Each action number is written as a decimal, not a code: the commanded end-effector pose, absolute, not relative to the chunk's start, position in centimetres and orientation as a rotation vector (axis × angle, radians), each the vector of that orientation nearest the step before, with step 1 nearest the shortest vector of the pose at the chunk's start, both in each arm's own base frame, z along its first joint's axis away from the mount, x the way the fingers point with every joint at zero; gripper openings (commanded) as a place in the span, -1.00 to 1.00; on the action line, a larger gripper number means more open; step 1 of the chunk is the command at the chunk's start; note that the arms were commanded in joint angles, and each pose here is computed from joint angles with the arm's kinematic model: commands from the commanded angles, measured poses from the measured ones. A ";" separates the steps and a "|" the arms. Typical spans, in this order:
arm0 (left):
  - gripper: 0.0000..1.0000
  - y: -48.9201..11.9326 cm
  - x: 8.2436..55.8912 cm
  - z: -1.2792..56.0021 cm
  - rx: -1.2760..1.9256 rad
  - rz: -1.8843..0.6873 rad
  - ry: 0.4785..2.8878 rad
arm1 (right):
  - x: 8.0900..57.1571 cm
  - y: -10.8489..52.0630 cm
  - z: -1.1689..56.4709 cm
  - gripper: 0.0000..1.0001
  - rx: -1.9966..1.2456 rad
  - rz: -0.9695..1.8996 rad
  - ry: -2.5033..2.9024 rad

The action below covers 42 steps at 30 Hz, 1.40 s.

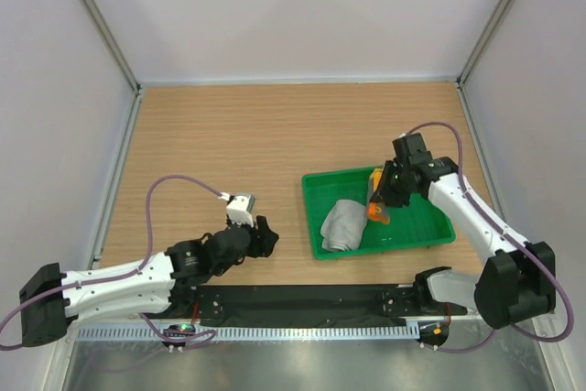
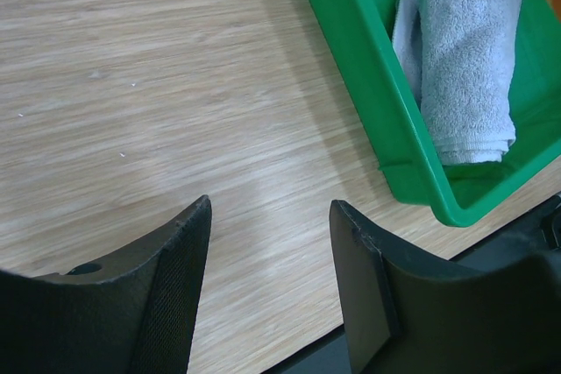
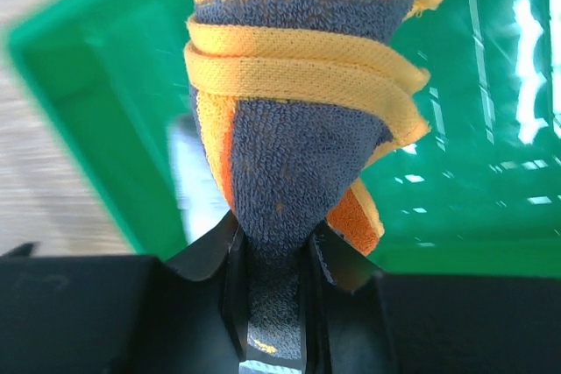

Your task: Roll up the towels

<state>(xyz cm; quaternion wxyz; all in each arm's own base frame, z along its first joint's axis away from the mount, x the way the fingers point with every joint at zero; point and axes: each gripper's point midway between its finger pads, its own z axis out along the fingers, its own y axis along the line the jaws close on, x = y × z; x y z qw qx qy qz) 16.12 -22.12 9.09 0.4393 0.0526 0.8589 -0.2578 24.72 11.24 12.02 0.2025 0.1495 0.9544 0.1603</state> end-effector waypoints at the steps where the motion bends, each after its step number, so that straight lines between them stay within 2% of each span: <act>1: 0.15 -22.7 16.8 10.4 0.112 -0.665 2.091 | 22.6 9.5 8.1 -0.98 0.469 0.263 2.782; 3: 0.15 -22.7 16.8 10.4 0.111 -0.668 2.089 | 22.1 9.8 6.7 -0.98 0.472 0.266 2.817; 6: 0.15 -22.6 16.8 10.2 0.109 -0.661 2.092 | 22.0 12.4 5.7 -0.98 0.424 0.433 2.839; 11: 0.15 -22.5 16.8 10.0 0.110 -0.648 2.102 | 23.6 17.8 10.0 -0.98 0.260 0.895 2.641; 15: 0.14 -22.3 16.8 10.1 0.104 -0.646 2.102 | 24.1 19.4 12.6 -0.98 0.211 1.057 2.513; 17: 0.14 -22.3 16.9 10.1 0.100 -0.645 2.101 | 23.6 19.6 11.7 -0.98 0.213 1.095 2.522; 25: 0.13 -22.4 16.9 10.1 0.103 -0.645 2.111 | 21.6 18.4 6.0 -0.98 0.305 1.019 2.622; 34: 0.13 -22.4 16.9 10.3 0.105 -0.640 2.112 | 21.3 14.9 4.4 -0.97 0.330 0.726 2.690; 35: 0.13 -22.4 16.9 10.3 0.105 -0.641 2.111 | 21.1 14.3 3.7 -0.91 0.346 0.677 2.716; 36: 0.13 -22.4 16.9 10.3 0.104 -0.641 2.112 | 20.7 14.2 3.3 -0.72 0.338 0.661 2.747; 38: 0.13 -22.5 16.9 10.2 0.106 -0.639 2.115 | 20.2 14.1 2.4 -0.57 0.342 0.645 2.789; 39: 0.13 -22.6 17.0 10.2 0.105 -0.641 2.114 | 19.9 14.1 2.0 -0.41 0.346 0.653 2.803; 41: 0.13 -22.6 17.0 10.2 0.106 -0.642 2.115 | 19.9 14.2 2.0 -0.24 0.354 0.659 2.802; 42: 0.13 -22.7 17.0 10.3 0.107 -0.644 2.114 | 19.9 14.2 2.1 -0.05 0.358 0.656 2.800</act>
